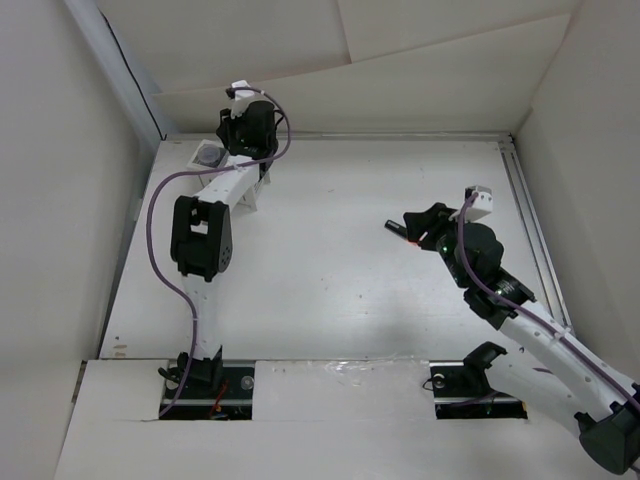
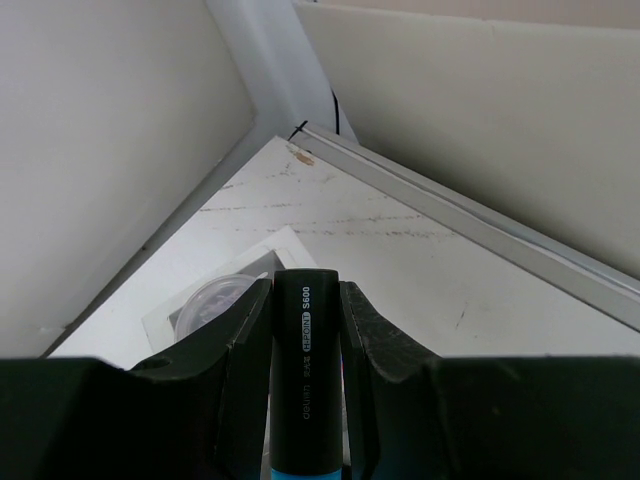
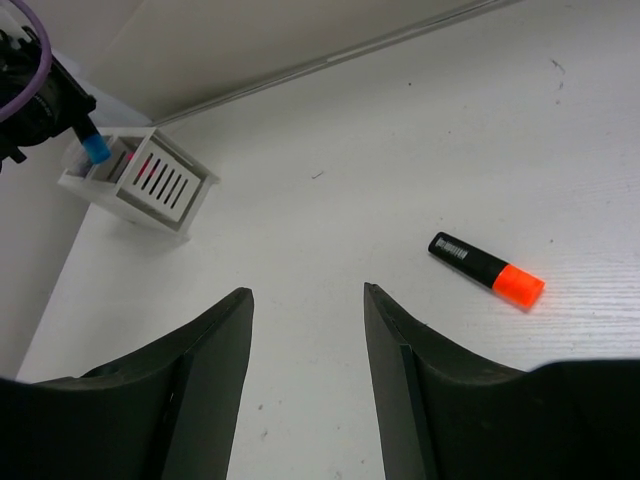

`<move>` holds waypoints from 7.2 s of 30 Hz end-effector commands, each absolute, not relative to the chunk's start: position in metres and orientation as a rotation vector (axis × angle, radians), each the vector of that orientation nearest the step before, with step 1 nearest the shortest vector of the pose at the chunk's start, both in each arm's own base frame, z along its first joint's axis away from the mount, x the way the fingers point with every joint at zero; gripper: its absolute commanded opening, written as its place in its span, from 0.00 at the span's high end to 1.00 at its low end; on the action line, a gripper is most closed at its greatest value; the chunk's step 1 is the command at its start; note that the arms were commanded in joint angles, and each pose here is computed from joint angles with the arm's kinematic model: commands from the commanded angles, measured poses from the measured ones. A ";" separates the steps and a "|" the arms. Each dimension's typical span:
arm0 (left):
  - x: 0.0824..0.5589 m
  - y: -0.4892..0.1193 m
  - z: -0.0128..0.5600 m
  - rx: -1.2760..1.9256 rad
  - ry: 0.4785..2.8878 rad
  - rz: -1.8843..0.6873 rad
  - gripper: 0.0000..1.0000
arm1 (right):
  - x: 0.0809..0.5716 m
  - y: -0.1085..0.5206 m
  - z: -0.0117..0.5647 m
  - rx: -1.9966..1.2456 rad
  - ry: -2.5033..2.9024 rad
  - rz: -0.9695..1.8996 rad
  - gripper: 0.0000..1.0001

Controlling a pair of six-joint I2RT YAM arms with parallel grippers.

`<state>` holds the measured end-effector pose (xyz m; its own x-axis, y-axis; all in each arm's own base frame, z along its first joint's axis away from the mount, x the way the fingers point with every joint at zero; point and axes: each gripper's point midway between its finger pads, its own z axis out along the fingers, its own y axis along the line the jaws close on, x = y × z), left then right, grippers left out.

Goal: Sort the stationery into containers
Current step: Place the pen in the storage box, then move the pen to the center of the board, then place the pen in the storage box.

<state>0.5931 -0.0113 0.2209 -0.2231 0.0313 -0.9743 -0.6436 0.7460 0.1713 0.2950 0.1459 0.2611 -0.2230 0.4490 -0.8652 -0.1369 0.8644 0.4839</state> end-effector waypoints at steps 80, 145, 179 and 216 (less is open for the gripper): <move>0.424 -0.376 0.166 -0.085 2.055 -0.499 0.69 | 0.332 0.077 0.249 0.499 1.698 0.380 0.33; 0.393 -0.422 0.013 0.316 2.285 -0.064 0.91 | 0.295 0.086 0.325 0.356 1.538 0.605 0.16; 0.396 -0.388 0.101 0.199 2.155 -0.075 0.98 | 0.299 0.090 0.319 0.328 1.566 0.600 0.16; 0.591 -0.008 0.280 -0.558 1.583 0.519 0.91 | 0.311 0.105 0.283 0.307 1.643 0.642 0.16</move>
<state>0.5911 -0.0200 0.2428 -0.1387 -0.1081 -0.9844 -0.5764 0.8171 -0.0085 0.3079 0.1043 0.2654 -0.2340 0.5217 -0.8204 -0.1167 0.8227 0.5564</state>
